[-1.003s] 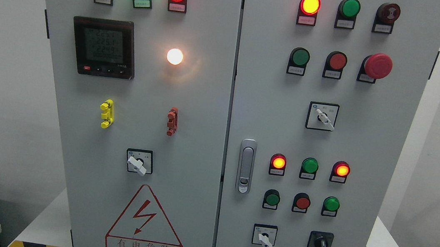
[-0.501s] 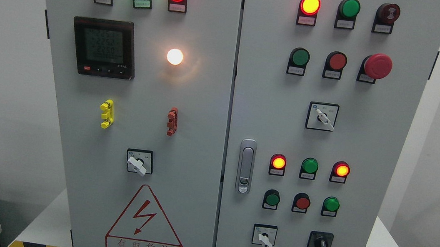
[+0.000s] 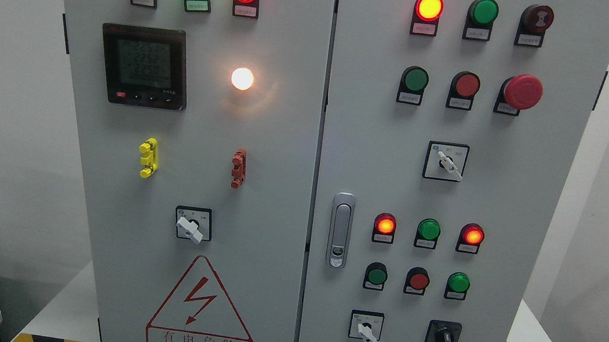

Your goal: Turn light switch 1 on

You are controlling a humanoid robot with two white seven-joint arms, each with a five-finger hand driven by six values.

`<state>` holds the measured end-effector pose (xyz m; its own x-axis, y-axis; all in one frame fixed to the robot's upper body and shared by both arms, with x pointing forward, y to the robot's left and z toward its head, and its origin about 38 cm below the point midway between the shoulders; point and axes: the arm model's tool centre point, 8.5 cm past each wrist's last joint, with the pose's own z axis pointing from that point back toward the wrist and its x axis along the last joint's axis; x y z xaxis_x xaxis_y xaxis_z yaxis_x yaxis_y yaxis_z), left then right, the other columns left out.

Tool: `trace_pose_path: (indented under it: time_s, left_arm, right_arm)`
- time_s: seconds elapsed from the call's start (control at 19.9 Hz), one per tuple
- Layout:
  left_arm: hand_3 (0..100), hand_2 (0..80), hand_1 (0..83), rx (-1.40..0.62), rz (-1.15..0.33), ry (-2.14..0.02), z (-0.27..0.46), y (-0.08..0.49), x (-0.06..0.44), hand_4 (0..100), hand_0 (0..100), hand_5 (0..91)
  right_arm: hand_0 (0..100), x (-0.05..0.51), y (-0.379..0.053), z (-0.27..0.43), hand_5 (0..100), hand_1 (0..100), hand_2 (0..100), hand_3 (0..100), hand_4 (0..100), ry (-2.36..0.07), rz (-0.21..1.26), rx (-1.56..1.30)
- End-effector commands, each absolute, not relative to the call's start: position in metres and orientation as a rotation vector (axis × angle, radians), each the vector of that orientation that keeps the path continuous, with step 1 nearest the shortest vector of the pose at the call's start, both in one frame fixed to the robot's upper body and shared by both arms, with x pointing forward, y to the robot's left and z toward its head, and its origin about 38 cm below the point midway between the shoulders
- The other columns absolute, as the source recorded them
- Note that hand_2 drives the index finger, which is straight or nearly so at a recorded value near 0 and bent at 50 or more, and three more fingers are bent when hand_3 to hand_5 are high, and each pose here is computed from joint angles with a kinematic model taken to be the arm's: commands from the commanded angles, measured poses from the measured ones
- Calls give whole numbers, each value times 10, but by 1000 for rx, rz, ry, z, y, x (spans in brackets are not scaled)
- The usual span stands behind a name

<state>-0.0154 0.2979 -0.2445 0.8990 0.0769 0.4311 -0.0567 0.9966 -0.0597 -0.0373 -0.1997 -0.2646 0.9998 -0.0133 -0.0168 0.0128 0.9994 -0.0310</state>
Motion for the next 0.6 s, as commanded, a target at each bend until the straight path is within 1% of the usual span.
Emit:
trace_pose_path:
  time_s: [0.0, 0.1, 0.2, 0.3, 0.55]
  left_arm:
    - [0, 0, 0, -147, -25, -146, -245, 274, -97, 0, 540, 17]
    - [0, 0, 0, -150, -49, -153, -248, 273, -82, 0, 540, 18]
    - [0, 0, 0, -156, -60, -148, -249, 272, -76, 0, 539, 69]
    - [0, 0, 0, -169, -45, -123, -250, 267, -73, 0, 540, 95]
    - [0, 0, 0, -196, -43, -120, -253, 247, -65, 0, 539, 95]
  right_arm:
    - [120, -38, -199, -265, 0, 389, 0, 0, 0, 19, -21, -29]
    - [120, -37, -199, -265, 0, 389, 0, 0, 0, 17, -21, -29]
    - [120, -37, -199, -265, 0, 389, 0, 0, 0, 17, -21, -29]
    - [120, -37, -199, -265, 0, 389, 0, 0, 0, 17, -21, -29]
    - [120, -38, -199, -265, 0, 389, 0, 0, 0, 19, -21, -29]
